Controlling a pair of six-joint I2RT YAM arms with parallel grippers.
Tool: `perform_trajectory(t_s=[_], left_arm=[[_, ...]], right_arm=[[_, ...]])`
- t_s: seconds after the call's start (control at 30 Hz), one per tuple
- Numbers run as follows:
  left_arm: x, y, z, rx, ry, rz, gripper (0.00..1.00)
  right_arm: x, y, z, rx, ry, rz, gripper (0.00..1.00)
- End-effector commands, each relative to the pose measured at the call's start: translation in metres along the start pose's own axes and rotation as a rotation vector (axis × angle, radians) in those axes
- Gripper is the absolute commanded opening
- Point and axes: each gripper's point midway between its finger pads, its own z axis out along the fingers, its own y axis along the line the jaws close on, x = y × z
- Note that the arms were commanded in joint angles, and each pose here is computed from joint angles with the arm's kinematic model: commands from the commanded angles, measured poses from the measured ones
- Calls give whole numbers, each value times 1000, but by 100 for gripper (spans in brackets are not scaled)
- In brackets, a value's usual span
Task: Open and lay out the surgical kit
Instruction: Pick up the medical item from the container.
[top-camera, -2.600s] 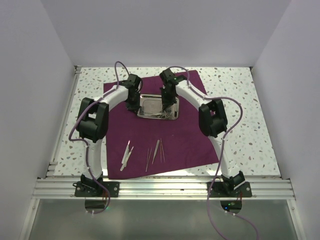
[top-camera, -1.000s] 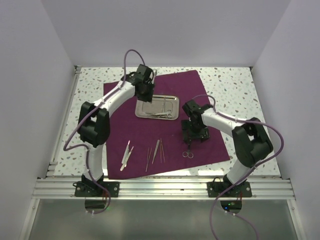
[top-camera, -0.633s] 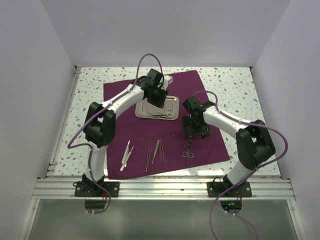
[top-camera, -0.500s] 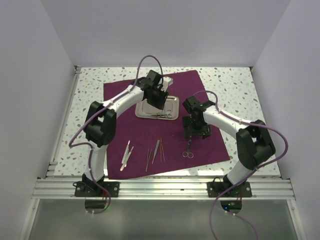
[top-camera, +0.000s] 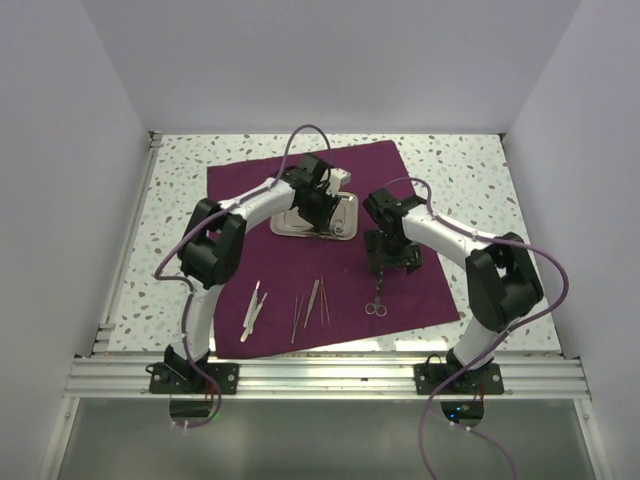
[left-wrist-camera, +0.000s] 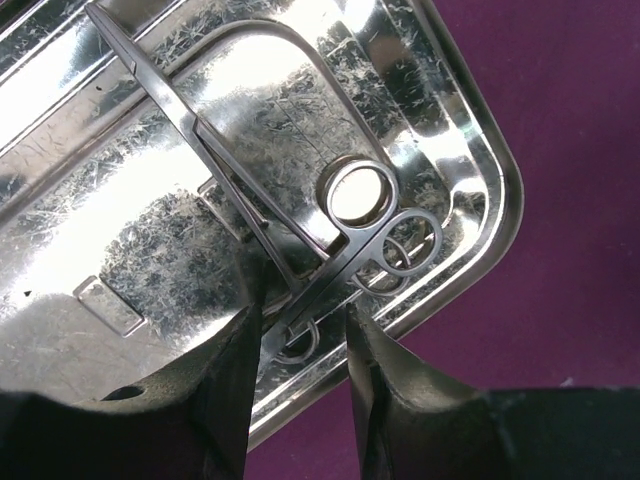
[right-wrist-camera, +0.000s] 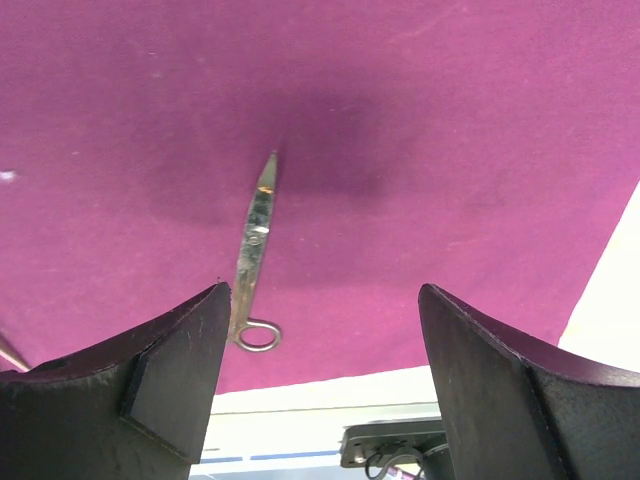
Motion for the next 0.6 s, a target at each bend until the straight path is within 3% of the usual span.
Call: perform_trajectory(t_s=[0.0,0.23,0.37,0.57], left_arm=[[-7,4,8,-19,-31,51,42],[7,10,26,-82,25,78,41],[16,14,31,-104,56,82,21],[32,15,36,-106,98,88,18]], right_arm=[[-8,-6,-5,12,-5,-14,80],[-10,-12,0,8,8,-8,79],[-10,-18,3,-6,21,15,79],[-11,-23,6,-32,28,44,79]])
